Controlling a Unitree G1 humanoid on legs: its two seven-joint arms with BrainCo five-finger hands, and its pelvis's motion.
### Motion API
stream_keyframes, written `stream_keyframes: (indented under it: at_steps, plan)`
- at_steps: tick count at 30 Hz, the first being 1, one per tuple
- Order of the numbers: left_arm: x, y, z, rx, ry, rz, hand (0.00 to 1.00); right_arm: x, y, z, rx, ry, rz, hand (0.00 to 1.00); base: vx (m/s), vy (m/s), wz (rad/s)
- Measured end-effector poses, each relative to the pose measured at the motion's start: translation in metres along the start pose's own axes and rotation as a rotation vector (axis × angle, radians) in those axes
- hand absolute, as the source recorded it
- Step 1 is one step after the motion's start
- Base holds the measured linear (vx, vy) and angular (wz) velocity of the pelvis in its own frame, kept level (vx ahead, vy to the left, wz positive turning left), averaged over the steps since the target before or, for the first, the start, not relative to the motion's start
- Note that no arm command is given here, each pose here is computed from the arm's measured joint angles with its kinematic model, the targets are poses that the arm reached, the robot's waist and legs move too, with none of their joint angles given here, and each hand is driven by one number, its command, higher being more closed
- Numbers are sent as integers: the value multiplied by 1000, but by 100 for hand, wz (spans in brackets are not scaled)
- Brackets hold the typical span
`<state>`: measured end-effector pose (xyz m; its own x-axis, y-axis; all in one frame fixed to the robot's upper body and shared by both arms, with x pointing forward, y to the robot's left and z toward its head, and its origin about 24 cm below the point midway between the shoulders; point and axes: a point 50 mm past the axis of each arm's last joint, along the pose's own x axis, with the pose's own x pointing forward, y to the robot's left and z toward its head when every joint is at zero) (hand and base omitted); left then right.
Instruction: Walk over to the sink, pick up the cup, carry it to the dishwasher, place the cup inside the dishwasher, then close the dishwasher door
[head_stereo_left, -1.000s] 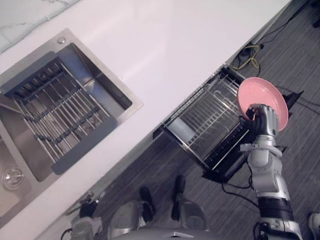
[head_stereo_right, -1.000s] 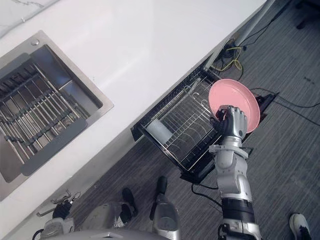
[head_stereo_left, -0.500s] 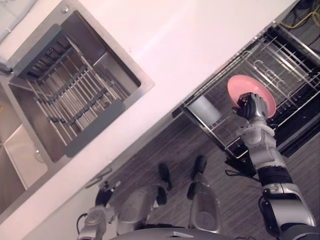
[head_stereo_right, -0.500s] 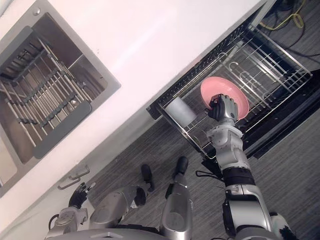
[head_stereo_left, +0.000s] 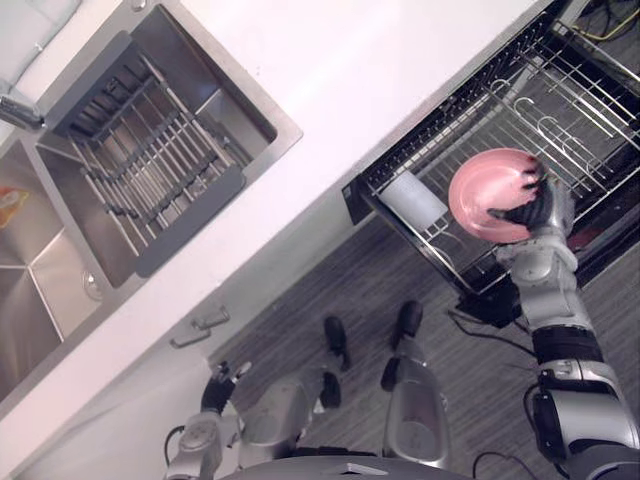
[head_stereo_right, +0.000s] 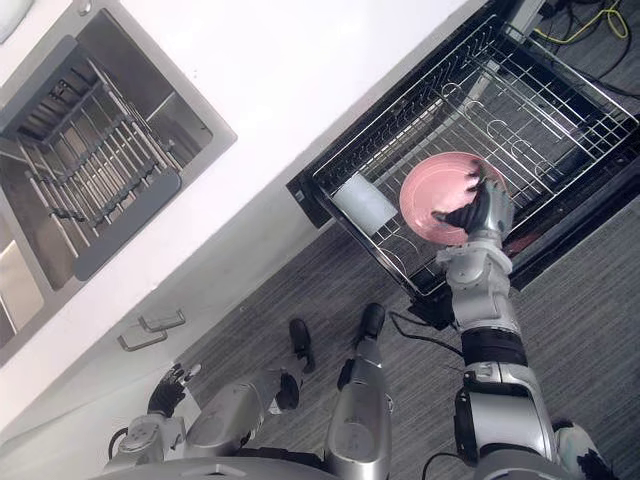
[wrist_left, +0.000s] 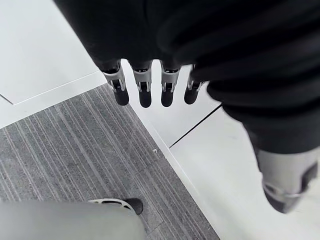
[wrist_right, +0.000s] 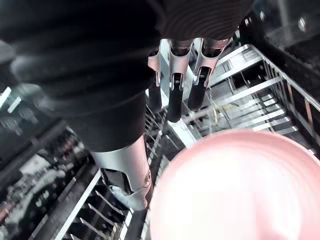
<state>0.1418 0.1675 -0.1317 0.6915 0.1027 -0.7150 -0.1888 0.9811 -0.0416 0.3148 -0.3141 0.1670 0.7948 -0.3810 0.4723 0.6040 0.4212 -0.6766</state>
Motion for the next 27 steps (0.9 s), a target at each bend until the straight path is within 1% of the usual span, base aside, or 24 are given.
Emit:
stream_keyframes:
  at_steps: [2, 3, 5, 6, 7, 9, 10, 11, 12, 14, 16, 17, 18, 20, 24, 27]
  plan:
    - [0, 0, 0, -1, -1, 2, 0, 0, -13, 6, 36, -30, -64, 0, 0, 0, 0]
    - [0, 1, 0, -2, 2, 5, 0, -1, -24, 6, 89, -27, -128, 0, 0, 0, 0]
    - [0, 3, -2, -7, 7, 15, 0, -6, -34, -7, 175, 42, -199, 0, 24, -7, -1]
    - [-1, 4, -3, -10, 11, 20, 0, -12, -41, -23, 239, 116, -249, 0, 77, -13, -3]
    - [-1, 5, -3, -13, 11, 26, 0, -17, -45, -32, 266, 155, -278, 0, 106, -16, -11]
    - [-2, 11, -4, -44, 15, 70, 0, -38, -58, -66, 365, 312, -388, 0, 78, -12, -23]
    - [-2, 13, -6, -50, 20, 78, 0, -43, -61, -73, 383, 342, -408, 0, 55, -7, -21]
    - [-4, 15, -9, -60, 28, 92, 0, -51, -65, -83, 443, 401, -440, 0, 52, -6, -13]
    - [-4, 17, -10, -65, 32, 102, 0, -60, -67, -94, 521, 467, -470, 100, 27, -2, -13]
    - [-4, 17, -12, -73, 40, 117, 0, -77, -62, -111, 627, 584, -497, 100, -25, 1, -15]
    - [-5, 17, -14, -86, 50, 128, 0, -98, -44, -128, 711, 714, -484, 100, -52, -1, -5]
    - [-5, 17, -16, -86, 58, 133, 0, -109, -33, -134, 741, 779, -463, 100, -88, -13, 2]
    - [-5, 16, -18, -87, 69, 142, 0, -126, -14, -139, 806, 867, -419, 100, -96, -15, 3]
    - [-5, 14, -18, -92, 72, 142, 0, -133, 1, -137, 865, 905, -379, 100, -116, -15, -2]
    - [-5, 10, -19, -100, 77, 139, 0, -127, 11, -132, 899, 884, -312, 100, -60, -12, 8]
    - [-5, 11, -18, -102, 74, 151, 0, -100, 21, -115, 940, 813, -234, 100, 19, -7, 7]
